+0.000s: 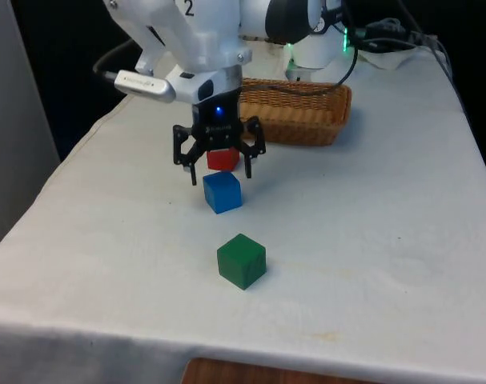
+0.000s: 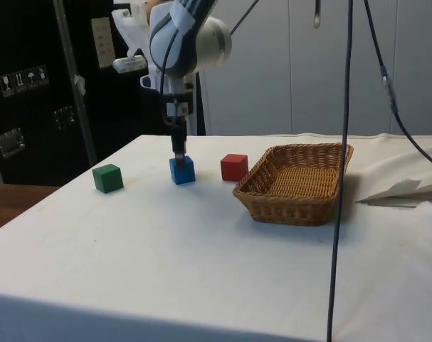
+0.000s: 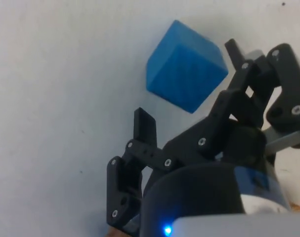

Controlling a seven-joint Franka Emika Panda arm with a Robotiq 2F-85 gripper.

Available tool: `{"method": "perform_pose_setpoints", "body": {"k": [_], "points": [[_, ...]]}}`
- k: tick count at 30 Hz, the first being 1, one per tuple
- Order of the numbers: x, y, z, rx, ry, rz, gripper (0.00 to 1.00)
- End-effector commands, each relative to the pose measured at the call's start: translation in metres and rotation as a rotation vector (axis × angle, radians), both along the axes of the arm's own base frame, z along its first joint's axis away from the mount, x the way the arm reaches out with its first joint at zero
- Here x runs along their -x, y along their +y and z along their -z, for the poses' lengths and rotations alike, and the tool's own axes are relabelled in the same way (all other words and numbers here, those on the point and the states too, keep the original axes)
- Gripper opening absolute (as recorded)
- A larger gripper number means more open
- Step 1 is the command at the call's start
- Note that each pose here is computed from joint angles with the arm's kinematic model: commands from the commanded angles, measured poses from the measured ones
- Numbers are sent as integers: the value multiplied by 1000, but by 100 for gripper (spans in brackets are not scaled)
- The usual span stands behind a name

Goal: Pick up the blue cube and place it into the basket.

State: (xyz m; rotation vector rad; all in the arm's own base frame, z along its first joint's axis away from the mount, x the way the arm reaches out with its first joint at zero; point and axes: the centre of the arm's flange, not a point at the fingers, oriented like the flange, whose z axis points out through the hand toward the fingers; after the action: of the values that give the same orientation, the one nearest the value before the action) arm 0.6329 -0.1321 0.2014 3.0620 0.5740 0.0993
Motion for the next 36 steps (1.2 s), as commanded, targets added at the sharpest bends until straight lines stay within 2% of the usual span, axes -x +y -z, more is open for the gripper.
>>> {"method": "perform_pose_setpoints", "body": {"k": [1,3,4,5,8,11,12,13,17,21,22,23,31,32,36], "points": [[-2,-2,3,-6,-8,-7,100],[-4,-6,6,-3,-13,-16,100],[-3,-5,6,3,-4,-13,100],[-5,-8,8,-2,-13,-18,100],[-6,-12,12,2,-14,-24,100],[-6,-12,17,2,-13,-34,100],[-5,-13,15,6,-4,-29,100],[-6,-14,19,3,-10,-35,100],[-5,-13,26,2,-7,-45,100],[-5,-13,27,5,-7,-45,100],[-4,-13,27,10,3,-43,100],[-5,-13,27,6,-7,-45,100],[-4,-12,29,8,-2,-44,100],[-4,-13,29,9,5,-44,100],[-4,-12,32,6,1,-45,100]]}}
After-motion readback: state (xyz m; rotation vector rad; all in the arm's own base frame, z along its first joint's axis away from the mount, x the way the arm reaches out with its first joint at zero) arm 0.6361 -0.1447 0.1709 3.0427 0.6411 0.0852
